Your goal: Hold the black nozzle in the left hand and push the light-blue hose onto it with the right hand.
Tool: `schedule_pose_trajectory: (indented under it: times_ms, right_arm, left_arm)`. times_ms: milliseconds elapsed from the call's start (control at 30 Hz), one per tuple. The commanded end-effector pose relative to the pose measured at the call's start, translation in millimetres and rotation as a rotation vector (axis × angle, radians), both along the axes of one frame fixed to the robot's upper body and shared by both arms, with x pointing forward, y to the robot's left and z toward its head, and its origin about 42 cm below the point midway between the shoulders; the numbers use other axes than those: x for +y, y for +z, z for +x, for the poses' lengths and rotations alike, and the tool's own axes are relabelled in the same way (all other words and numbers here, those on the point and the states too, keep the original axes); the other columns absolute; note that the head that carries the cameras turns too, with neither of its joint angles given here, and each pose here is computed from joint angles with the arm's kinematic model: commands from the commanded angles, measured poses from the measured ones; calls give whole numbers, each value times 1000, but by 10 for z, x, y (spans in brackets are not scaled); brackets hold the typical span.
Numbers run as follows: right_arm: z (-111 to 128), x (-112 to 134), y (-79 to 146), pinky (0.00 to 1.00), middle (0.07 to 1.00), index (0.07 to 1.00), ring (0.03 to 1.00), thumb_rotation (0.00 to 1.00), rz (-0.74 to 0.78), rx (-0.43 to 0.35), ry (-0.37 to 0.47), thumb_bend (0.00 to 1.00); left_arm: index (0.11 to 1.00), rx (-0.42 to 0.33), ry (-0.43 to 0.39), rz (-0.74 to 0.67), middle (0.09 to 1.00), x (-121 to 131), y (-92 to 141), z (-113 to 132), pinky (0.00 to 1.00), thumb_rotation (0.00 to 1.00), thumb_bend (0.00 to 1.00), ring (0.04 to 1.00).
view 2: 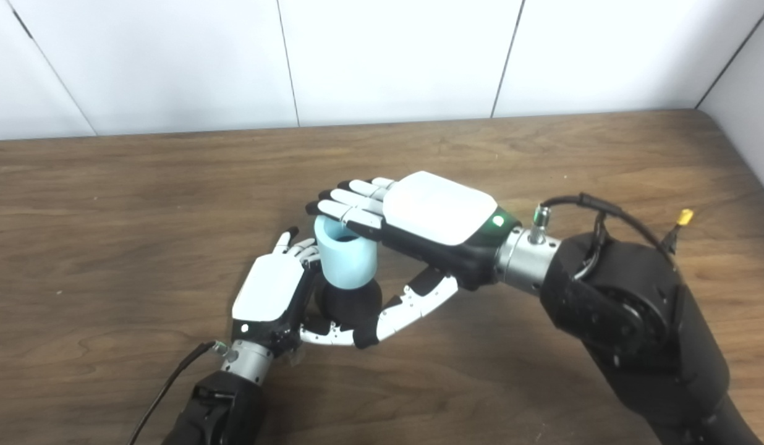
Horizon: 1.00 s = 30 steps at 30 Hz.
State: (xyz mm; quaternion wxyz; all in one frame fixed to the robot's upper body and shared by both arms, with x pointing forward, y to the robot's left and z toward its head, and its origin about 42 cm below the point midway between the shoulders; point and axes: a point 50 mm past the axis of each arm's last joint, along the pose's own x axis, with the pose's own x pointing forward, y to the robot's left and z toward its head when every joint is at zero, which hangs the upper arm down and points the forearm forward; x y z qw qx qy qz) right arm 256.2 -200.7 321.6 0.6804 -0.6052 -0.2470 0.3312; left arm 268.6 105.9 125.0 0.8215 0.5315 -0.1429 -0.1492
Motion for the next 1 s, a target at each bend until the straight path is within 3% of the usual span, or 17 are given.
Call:
schedule_pose_trajectory:
  times_ms: [0, 467, 633, 967]
  right_arm:
    - [-3, 15, 59, 977, 1000, 983, 1000, 923, 24, -66, 7, 716]
    - [15, 189, -59, 1000, 1000, 971, 1000, 918, -31, -97, 29, 689]
    - [42, 198, -65, 996, 972, 928, 995, 932, -28, -100, 30, 685]
    - [52, 103, -123, 853, 814, 795, 819, 890, -17, -27, 15, 697]
  left_arm:
    - [481, 52, -34, 22, 746, -36, -95, -76, 1000, 50, 523, 849]
    - [483, 51, -36, 30, 752, -38, -105, -89, 1000, 49, 523, 848]
    - [482, 44, -35, 27, 746, -50, -112, -92, 1000, 50, 524, 841]
    - [483, 60, -39, 30, 755, -51, -96, -88, 1000, 49, 523, 857]
